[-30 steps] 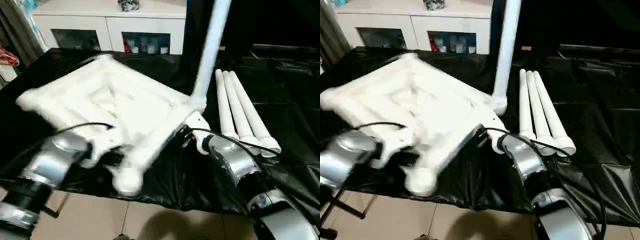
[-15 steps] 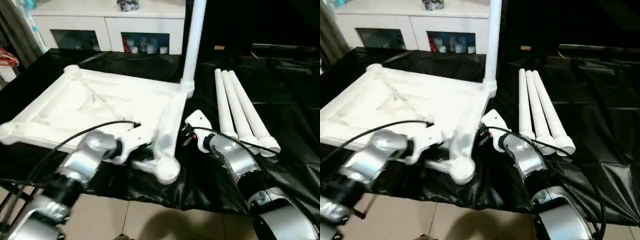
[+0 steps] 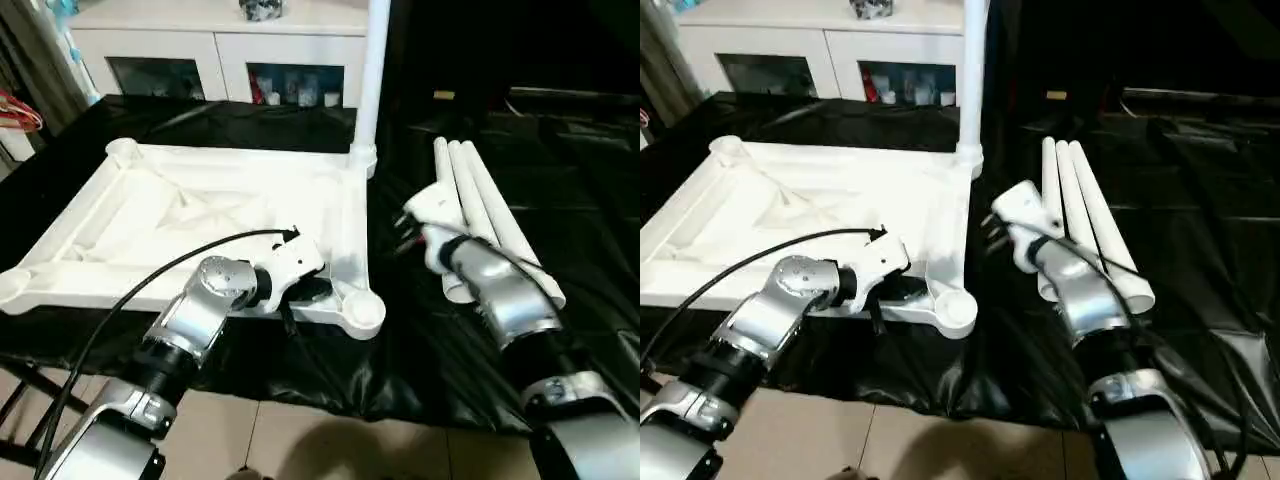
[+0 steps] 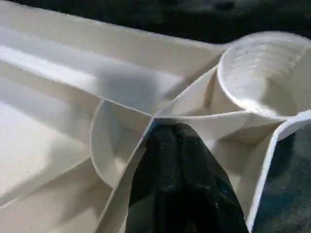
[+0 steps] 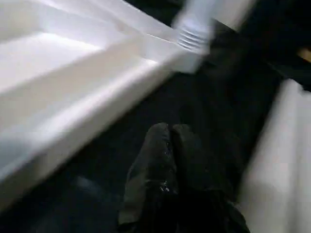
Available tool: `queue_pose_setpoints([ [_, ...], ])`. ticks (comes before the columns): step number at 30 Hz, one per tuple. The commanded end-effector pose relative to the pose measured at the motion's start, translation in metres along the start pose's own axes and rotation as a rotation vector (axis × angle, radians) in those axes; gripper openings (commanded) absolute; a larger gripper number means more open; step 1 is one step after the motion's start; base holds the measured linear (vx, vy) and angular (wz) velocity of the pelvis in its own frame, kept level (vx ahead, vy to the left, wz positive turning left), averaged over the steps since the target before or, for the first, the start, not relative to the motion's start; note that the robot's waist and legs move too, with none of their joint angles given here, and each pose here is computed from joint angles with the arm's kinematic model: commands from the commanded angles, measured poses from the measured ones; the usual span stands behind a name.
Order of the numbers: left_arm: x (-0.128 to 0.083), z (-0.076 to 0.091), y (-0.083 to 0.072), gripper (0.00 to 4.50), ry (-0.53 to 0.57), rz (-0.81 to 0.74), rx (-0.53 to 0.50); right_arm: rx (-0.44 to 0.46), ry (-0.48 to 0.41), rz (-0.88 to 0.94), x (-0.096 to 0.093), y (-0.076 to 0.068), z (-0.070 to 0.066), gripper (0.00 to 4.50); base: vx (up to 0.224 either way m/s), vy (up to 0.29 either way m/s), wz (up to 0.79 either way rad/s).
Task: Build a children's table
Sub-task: Rotate table base, then pick table leg
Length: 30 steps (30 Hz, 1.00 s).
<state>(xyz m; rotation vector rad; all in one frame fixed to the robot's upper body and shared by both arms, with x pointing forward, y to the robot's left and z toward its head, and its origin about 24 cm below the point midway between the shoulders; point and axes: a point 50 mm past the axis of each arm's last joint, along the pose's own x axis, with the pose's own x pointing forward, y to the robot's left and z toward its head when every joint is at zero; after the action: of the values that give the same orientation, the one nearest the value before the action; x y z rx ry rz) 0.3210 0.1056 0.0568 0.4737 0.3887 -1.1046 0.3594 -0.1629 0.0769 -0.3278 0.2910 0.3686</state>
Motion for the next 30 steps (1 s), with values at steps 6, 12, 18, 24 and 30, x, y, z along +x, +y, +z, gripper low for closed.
queue_pose_setpoints([
  [6, -0.011, 0.044, 0.014, 0.0, -0.242, 0.112, 0.038, 0.278, 0.061, -0.125, -0.008, -0.026, 0.004, 0.53, 0.0, 0.0, 0.0],
  [12, -0.02, 0.052, 0.019, 0.33, -0.3, 0.137, 0.001, 0.305, 0.155, -0.204, -0.012, -0.034, 0.0, 0.88, 0.0, 0.0, 0.0],
  [18, -0.026, 0.046, 0.014, 0.79, -0.281, 0.095, -0.003, 0.339, 0.21, -0.24, -0.012, -0.037, -0.004, 1.4, 0.0, 0.0, 0.0],
  [24, -0.027, 0.044, 0.004, 1.19, -0.275, 0.034, -0.015, 0.36, 0.25, -0.257, -0.009, -0.038, -0.005, 1.83, 0.0, 0.0, 0.0],
  [30, -0.028, 0.045, 0.001, 1.6, -0.267, 0.018, -0.02, 0.366, 0.289, -0.257, -0.008, -0.038, -0.006, 2.33, 0.0, 0.0, 0.0],
])
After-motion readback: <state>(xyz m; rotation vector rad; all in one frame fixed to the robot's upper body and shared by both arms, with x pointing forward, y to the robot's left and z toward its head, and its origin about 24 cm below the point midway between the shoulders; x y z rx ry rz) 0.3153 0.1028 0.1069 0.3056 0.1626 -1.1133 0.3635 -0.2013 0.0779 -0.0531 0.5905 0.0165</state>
